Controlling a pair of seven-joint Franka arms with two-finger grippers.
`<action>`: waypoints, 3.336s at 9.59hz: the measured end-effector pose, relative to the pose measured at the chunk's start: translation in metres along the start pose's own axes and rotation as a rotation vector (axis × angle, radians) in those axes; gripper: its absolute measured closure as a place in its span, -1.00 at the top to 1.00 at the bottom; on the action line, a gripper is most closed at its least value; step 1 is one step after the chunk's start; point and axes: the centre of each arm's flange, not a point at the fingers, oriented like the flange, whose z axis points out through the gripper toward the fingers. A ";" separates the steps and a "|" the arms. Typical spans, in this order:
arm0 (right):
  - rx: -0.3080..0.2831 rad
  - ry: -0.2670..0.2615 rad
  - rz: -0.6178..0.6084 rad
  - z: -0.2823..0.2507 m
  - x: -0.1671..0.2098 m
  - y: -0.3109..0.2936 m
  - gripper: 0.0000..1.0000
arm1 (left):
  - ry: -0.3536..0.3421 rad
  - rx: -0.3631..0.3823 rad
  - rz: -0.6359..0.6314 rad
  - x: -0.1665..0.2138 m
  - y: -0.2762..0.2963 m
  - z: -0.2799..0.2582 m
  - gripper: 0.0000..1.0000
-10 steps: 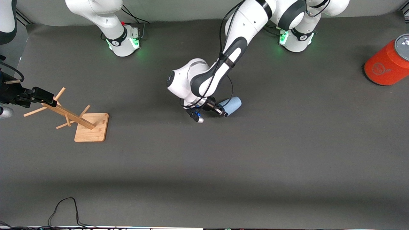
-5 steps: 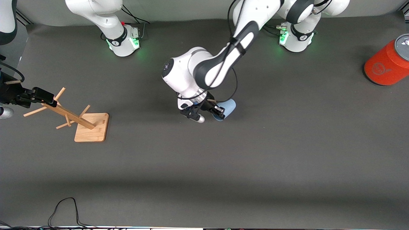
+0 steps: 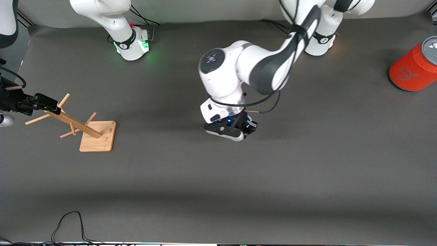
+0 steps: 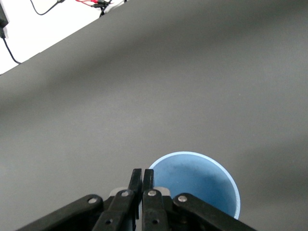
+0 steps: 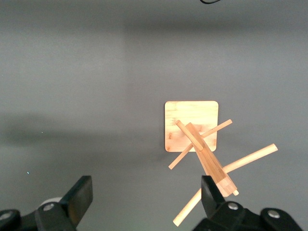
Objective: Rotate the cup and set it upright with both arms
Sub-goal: 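Rotate the cup upright with the left gripper and set it down, then open the left gripper and lift it away from the cup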
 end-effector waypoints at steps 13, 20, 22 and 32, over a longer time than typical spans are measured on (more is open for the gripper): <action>0.000 0.000 0.000 0.000 0.000 0.000 1.00 | 0.354 -0.082 -0.354 -0.150 0.064 0.127 -0.93; 0.000 -0.001 0.000 0.000 0.000 0.000 1.00 | 0.428 -0.038 -0.414 -0.196 0.114 0.143 -0.93; 0.000 -0.001 0.000 0.000 0.000 0.000 1.00 | 0.423 -0.030 -0.408 -0.200 0.116 0.147 -0.65; 0.000 -0.002 0.000 0.001 0.000 0.000 1.00 | 0.318 -0.059 -0.397 -0.150 0.085 0.104 1.00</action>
